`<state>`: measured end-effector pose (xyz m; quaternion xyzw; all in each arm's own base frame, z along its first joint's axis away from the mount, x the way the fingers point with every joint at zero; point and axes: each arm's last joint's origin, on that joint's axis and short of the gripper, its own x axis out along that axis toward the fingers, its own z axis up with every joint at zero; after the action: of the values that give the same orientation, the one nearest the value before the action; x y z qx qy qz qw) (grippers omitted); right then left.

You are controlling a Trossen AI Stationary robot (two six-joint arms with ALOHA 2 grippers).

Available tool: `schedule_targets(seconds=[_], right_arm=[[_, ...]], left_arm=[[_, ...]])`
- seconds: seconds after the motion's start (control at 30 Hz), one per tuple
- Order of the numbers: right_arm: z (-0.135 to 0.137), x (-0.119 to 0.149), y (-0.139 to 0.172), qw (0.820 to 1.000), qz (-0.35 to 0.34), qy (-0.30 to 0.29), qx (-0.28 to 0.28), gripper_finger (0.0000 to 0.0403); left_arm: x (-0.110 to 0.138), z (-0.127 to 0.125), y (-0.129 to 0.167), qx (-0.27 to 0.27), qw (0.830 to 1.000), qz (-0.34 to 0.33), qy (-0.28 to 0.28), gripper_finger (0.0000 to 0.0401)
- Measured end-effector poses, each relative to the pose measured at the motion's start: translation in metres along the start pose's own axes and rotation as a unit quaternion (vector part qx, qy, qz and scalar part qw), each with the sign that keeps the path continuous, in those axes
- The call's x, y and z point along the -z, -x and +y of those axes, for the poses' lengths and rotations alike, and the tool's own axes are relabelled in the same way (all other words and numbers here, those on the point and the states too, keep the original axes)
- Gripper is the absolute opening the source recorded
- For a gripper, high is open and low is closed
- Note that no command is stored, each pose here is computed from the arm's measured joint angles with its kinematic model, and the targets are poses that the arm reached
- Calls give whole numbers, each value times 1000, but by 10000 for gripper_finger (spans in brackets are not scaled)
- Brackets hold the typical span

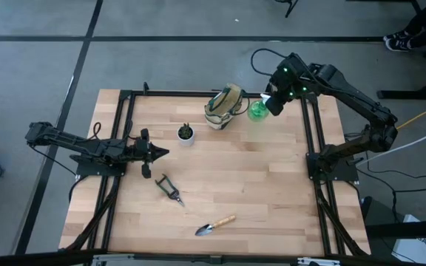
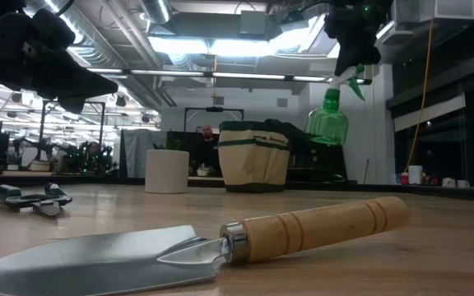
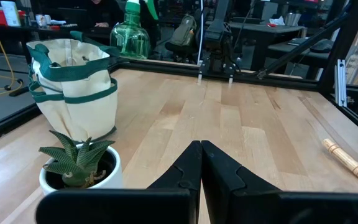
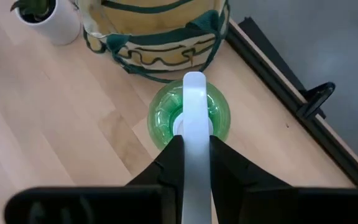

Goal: Pick & Place Garden tools in Gardening bag
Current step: Put the spray bottle into the gardening bag

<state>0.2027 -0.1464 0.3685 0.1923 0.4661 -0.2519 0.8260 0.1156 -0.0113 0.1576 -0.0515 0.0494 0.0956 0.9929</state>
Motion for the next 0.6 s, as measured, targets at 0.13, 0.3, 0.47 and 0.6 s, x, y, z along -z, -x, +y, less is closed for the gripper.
schedule_targets(seconds=[0.13,0.3,0.47,0.6], right_arm=[[3,1,0,999,6,-11,-48,53],[10,3,1,994,21,-5,-109,53],[23,-2,1,989,-6,20,-147,53],[36,-9,2,984,-47,34,-170,53]], left_arm=[[0,0,0,0,1000,0,0,4],[0,0,0,0,1000,0,0,4],[0,0,0,0,1000,0,0,4],[0,0,0,0,1000,0,0,4]])
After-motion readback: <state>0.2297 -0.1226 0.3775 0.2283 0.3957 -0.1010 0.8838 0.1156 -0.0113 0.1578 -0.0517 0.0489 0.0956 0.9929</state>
